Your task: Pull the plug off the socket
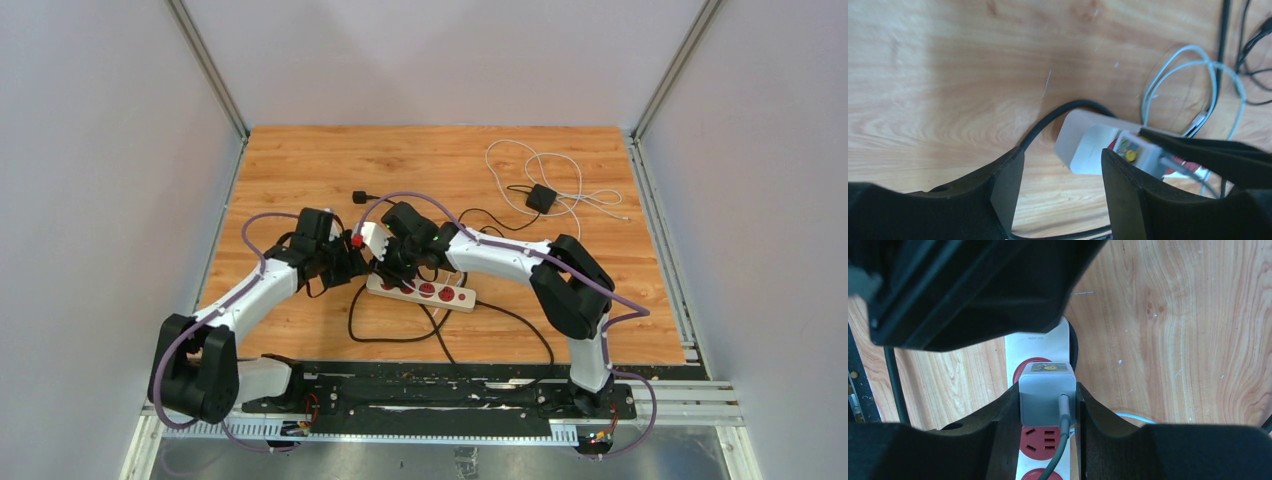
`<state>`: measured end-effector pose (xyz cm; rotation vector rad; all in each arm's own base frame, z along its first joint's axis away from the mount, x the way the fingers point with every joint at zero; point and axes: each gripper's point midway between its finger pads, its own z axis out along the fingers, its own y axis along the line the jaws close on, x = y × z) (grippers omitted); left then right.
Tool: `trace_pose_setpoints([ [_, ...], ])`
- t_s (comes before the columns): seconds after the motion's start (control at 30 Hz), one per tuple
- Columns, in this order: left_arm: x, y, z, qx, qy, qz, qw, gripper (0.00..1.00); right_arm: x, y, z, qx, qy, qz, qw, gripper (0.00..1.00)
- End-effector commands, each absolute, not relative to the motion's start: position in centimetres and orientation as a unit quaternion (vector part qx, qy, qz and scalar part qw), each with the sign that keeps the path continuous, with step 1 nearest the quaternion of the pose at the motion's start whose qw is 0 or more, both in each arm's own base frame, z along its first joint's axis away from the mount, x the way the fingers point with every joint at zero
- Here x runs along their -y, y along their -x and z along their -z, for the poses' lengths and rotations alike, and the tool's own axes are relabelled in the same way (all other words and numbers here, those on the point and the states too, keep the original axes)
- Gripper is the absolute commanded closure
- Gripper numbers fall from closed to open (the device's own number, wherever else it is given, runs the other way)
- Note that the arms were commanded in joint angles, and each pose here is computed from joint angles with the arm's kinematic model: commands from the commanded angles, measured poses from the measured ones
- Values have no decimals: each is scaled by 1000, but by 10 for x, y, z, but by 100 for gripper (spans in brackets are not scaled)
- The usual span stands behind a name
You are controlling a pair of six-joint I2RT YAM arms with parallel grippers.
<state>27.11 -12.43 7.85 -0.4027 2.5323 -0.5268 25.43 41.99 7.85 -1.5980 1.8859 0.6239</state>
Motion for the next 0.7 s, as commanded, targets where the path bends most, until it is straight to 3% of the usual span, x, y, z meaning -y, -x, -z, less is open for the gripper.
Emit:
trace_pose_setpoints([
  [0.0, 147, -250, -55, -936, 129, 254, 207, 39, -425, -258, -79, -702, 599, -238, 302, 100],
  [0.17, 148, -244, -29, -938, 145, 255, 182, 47, -430, -258, -94, -691, 594, -254, 323, 100],
  [0.37, 130, -230, 12, -961, 160, 183, 129, 57, -442, -236, -145, -620, 610, -326, 371, 100],
  [0.67, 117, -203, 39, -976, 142, 140, 84, 60, -448, -236, -222, -536, 585, -356, 493, 100],
])
